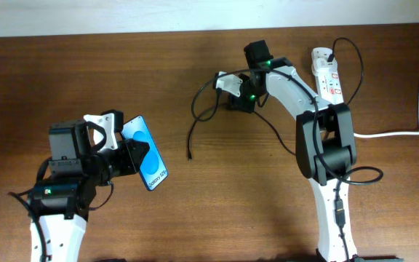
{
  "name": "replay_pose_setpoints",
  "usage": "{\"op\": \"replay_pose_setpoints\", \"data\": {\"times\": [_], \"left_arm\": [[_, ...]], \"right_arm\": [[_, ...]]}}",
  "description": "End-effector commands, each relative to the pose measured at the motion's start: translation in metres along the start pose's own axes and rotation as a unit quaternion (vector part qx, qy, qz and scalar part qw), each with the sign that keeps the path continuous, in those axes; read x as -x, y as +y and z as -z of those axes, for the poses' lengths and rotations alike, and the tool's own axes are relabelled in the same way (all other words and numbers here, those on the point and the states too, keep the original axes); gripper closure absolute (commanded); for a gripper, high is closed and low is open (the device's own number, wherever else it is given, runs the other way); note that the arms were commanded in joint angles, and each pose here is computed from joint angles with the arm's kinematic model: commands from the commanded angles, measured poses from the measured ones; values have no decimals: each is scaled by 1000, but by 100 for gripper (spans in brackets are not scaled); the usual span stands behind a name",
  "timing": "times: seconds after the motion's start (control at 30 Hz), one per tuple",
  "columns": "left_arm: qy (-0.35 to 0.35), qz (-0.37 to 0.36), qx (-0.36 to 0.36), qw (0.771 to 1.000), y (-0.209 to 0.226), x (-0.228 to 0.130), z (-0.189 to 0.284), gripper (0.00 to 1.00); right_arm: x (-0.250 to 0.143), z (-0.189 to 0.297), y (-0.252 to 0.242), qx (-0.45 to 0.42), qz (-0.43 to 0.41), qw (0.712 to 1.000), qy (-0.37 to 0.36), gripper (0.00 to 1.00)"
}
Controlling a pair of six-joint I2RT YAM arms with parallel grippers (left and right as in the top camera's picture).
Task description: Plug charger to phone and switch on socket
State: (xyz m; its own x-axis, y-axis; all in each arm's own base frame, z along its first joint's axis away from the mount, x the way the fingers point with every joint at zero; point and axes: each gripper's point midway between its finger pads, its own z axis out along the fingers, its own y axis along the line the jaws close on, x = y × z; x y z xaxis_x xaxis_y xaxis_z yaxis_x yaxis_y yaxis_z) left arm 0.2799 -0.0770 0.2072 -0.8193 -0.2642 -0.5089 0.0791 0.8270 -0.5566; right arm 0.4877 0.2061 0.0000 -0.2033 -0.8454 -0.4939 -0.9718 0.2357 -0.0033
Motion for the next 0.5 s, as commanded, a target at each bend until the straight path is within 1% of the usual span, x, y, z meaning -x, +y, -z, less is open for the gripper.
{"op": "replay_pose_setpoints", "data": {"times": [0.0,0.07,0.13,0.17,0.23,0.27,0.3,0.33,0.4,0.47], "left_arm": [[-19,2,-10,1000,-9,10,9,100],[-19,3,-10,1000,-9,10,9,100],[-19,3,-10,1000,-9,10,9,100],[-19,3,-10,1000,-9,10,9,100],[-19,3,-10,1000,-9,10,9,100],[-19,3,-10,1000,-9,11,9,100],[-19,4,-10,1000,-9,10,9,100],[-18,4,-10,1000,-9,10,9,100],[-16,4,-16,1000,-11,9,9,100],[-14,4,-21,1000,-13,9,9,99]], "right_arm": [[-64,-48,36,72,-60,992,81,96],[-67,-48,35,66,-68,991,90,96],[-78,-46,25,31,-138,982,122,96],[-84,-45,19,8,-182,973,139,96],[-97,-40,12,-30,-281,945,162,96],[-108,-36,7,-63,-377,907,175,96],[-123,-29,9,-92,-484,849,192,96],[-137,-20,19,-95,-573,787,209,96],[-153,-9,37,-92,-639,724,243,96],[-169,5,55,-102,-660,684,295,96]]}}
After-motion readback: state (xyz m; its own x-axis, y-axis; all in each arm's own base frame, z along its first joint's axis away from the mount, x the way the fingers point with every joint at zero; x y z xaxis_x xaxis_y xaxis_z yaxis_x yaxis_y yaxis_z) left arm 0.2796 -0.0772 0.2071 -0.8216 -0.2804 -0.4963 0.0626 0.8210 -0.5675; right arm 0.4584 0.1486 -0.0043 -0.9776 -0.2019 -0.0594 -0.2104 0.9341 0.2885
